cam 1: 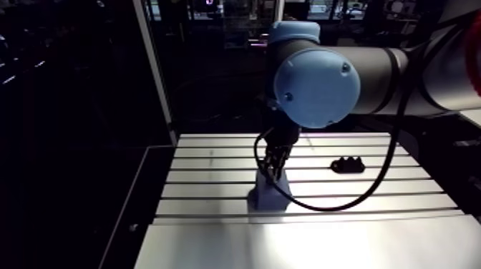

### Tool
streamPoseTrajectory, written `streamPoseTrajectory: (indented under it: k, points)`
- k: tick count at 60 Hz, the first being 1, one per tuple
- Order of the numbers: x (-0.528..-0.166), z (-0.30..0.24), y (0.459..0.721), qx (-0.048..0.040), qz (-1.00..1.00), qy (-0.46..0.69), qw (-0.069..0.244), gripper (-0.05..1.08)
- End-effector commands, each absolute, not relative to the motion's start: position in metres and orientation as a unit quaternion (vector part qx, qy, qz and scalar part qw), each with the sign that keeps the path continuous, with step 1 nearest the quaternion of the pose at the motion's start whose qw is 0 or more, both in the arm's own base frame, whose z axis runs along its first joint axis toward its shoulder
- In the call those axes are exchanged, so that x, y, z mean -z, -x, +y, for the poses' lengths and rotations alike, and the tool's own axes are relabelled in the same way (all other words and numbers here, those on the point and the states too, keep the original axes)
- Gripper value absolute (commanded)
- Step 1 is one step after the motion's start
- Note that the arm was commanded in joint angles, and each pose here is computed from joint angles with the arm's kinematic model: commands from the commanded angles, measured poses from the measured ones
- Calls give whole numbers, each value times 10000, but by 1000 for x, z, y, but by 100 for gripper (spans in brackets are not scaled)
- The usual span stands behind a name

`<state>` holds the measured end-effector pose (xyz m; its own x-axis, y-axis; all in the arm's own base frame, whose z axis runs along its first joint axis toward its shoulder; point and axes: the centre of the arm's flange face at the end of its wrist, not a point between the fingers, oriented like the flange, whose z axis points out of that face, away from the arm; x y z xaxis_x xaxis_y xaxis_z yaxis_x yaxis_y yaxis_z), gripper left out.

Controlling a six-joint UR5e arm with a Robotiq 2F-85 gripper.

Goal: Pick up the M10 bolt and insert it into the hex recess until seated.

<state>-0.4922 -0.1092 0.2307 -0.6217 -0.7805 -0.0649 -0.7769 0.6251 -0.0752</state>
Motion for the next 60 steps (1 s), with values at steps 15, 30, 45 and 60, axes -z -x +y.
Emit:
streamPoseTrajectory:
  k: [15, 30, 45, 60]
  points:
    - [-230, -109, 492, 202, 8999, 4332, 461, 63]
    - [-230, -109, 492, 203, 8999, 4332, 463, 65]
    - [-231, -109, 492, 186, 8996, 4339, 463, 67]
    - [-231, -109, 492, 190, 8989, 4353, 469, 68]
